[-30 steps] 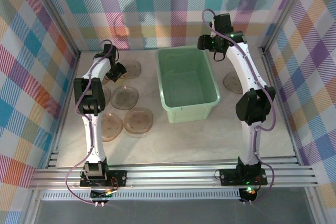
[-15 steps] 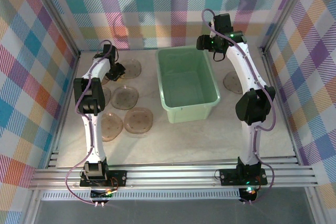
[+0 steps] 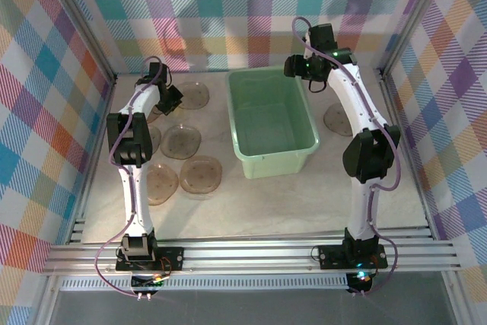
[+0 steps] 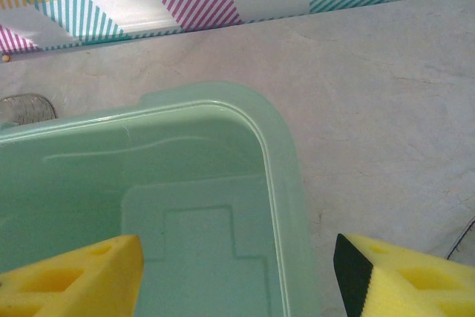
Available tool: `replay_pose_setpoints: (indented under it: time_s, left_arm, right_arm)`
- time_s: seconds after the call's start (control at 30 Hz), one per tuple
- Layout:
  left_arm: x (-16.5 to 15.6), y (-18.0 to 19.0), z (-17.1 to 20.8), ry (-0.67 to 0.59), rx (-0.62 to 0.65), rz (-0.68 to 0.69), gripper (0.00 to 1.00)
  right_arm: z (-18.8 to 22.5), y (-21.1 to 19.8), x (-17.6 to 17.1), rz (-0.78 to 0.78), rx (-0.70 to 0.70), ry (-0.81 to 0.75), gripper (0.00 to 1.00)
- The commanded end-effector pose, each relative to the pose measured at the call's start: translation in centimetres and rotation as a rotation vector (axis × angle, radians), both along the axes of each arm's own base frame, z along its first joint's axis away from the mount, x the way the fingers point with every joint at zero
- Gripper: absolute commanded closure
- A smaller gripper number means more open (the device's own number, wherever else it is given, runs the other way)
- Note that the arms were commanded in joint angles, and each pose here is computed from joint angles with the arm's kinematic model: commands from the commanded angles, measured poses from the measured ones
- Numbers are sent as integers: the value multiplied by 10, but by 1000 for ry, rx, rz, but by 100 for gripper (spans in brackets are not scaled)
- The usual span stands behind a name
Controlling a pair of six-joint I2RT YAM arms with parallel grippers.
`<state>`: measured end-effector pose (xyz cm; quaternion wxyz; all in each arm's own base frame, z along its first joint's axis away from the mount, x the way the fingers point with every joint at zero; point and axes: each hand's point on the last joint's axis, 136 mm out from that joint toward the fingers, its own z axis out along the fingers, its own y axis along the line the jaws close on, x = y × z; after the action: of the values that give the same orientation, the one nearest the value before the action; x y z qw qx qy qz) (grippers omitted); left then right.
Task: Place the plates into the plastic bin on the countertop
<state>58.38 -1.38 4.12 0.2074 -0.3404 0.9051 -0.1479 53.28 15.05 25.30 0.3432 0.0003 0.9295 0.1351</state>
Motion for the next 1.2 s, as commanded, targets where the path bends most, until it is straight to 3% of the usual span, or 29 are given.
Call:
replay_pose_setpoints:
  time_s: [0.0, 0.27, 0.7, 0.9, 1.17]
  left_arm:
    - [1, -3, 30, -63, -23, 5, 100]
    - [12, -8, 96, -307, -59, 7, 100]
    - [13, -35, 255, -769, -109, 26, 100]
    - [2, -69, 310, -910, -141, 13, 100]
    - [-15, -134, 353, -1070, -175, 56, 100]
  right_arm:
    - [32, -1, -9, -7, 44, -54, 31]
    - [50, 14, -15, 15, 159, -55, 31]
    - [95, 63, -20, 133, 425, -107, 33]
    - [124, 94, -22, 208, 574, -149, 35]
    - [154, 135, -32, 265, 772, -173, 41]
